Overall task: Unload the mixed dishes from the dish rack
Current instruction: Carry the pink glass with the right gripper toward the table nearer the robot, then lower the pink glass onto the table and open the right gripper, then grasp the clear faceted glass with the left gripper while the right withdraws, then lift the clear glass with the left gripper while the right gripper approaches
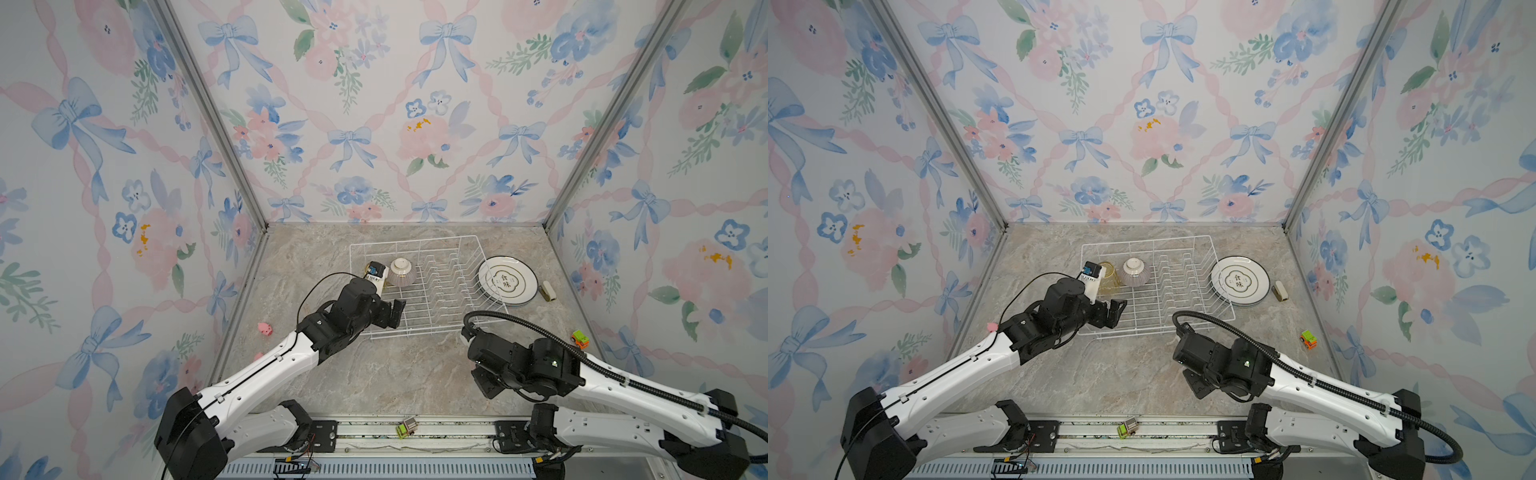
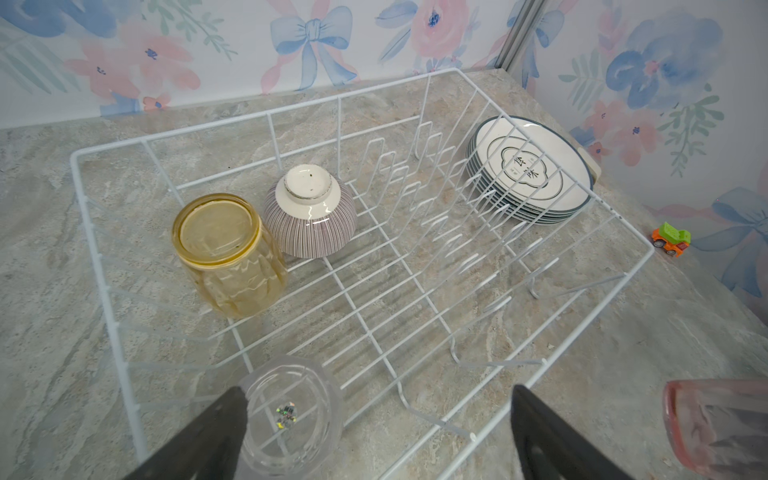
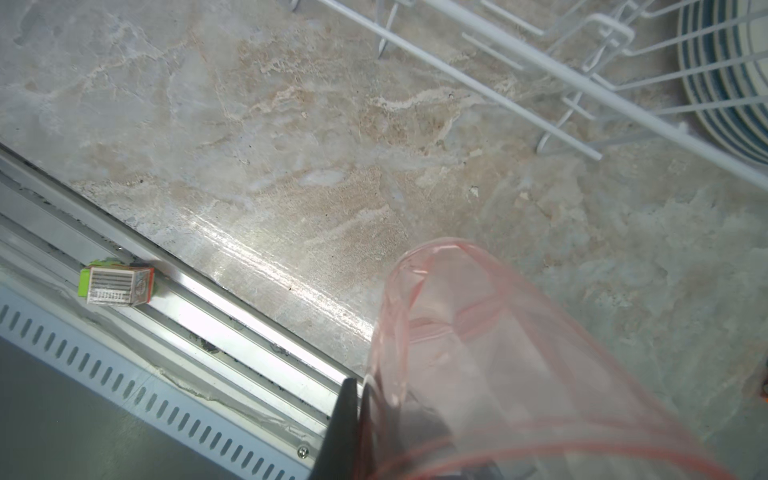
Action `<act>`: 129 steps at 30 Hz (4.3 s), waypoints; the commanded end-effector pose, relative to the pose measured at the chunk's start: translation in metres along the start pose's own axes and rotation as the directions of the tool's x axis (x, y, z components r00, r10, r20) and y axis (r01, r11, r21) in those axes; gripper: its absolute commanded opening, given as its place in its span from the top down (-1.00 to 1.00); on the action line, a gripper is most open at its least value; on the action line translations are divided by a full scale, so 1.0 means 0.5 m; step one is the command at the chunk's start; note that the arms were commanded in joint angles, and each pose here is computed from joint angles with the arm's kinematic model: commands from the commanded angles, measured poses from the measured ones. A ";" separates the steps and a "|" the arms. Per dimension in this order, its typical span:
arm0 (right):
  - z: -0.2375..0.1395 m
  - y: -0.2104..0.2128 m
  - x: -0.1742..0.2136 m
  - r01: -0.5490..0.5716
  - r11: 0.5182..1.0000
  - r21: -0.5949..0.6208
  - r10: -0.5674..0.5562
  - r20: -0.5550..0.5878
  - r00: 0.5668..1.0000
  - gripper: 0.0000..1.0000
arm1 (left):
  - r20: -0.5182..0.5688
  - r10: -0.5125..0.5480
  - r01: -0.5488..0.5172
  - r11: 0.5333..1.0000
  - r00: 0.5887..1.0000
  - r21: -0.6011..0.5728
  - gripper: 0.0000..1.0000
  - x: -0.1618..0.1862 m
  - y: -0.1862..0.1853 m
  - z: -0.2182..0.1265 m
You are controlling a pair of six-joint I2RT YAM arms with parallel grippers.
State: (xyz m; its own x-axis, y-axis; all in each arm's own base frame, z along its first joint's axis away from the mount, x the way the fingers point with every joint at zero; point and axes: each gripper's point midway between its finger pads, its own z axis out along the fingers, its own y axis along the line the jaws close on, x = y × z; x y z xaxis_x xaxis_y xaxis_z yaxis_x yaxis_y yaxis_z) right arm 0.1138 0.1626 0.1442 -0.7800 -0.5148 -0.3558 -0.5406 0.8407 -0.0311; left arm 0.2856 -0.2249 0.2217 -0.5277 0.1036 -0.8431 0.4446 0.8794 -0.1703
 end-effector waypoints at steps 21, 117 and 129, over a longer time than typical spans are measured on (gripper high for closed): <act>0.155 -0.011 -0.059 -0.052 0.997 -0.054 0.043 -0.159 0.986 1.00 | -0.051 0.030 -0.035 0.995 0.998 -0.095 -0.96 0.038 0.036 -0.011; -0.122 -0.042 -0.279 -0.116 0.889 -0.443 0.309 0.394 0.865 -0.37 | -0.453 0.013 -0.086 0.986 0.891 -0.140 0.23 0.129 0.099 0.118; -0.125 0.031 -0.325 -0.031 0.753 -0.657 0.357 0.369 0.858 -0.33 | -0.282 0.014 0.009 0.997 0.959 0.082 0.26 -0.004 0.042 0.074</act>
State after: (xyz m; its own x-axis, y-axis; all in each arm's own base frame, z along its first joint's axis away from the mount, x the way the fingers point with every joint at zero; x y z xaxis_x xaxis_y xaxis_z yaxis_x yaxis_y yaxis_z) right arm 0.2135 0.2376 0.2489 -0.7475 -0.1069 -0.6556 -0.5659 0.6192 0.5443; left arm 0.3215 -0.2094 0.1657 -0.7630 0.2596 -0.5919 0.4214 0.8942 -0.1510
